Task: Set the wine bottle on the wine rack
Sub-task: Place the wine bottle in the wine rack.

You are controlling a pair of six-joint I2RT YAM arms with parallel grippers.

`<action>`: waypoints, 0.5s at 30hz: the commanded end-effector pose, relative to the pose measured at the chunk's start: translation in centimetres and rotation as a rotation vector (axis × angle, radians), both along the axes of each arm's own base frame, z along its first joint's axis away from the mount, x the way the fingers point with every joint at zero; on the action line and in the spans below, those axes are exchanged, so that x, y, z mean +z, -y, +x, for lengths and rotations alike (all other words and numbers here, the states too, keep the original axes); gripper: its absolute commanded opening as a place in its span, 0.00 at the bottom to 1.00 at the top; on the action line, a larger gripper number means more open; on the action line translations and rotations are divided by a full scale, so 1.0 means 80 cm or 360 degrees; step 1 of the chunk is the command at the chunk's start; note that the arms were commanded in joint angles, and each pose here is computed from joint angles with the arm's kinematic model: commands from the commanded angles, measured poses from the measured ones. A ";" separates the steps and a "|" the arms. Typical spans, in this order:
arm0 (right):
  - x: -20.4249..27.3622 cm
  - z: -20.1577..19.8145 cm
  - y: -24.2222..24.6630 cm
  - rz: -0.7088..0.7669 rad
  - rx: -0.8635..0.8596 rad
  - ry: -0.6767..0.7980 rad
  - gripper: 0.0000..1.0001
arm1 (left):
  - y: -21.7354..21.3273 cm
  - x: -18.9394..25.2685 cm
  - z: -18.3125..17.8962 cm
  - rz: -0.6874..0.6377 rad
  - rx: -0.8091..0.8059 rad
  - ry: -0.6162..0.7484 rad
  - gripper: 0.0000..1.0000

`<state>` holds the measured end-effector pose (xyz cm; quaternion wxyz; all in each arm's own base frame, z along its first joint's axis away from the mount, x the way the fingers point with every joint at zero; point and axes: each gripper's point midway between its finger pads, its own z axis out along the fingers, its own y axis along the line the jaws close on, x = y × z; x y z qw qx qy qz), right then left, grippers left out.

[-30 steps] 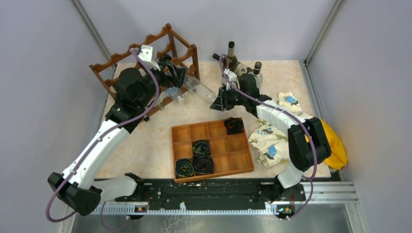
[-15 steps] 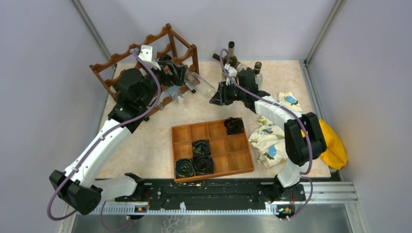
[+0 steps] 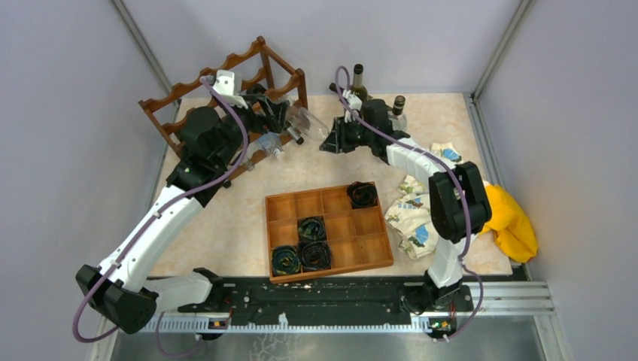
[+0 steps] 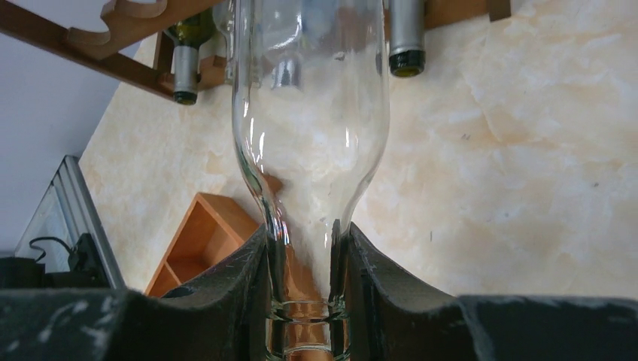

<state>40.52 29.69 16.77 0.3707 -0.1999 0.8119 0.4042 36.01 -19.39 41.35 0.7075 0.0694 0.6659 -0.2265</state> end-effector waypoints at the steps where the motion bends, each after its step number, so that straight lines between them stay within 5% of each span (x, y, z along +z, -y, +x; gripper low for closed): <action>1: 0.069 0.044 -0.016 0.0103 0.0000 0.0287 0.00 | -0.010 0.016 -0.002 -0.0026 0.0035 0.0073 0.98; 15: 0.079 0.101 -0.064 0.0086 0.0002 0.0346 0.00 | -0.016 0.013 0.002 0.0002 0.0075 0.0073 0.98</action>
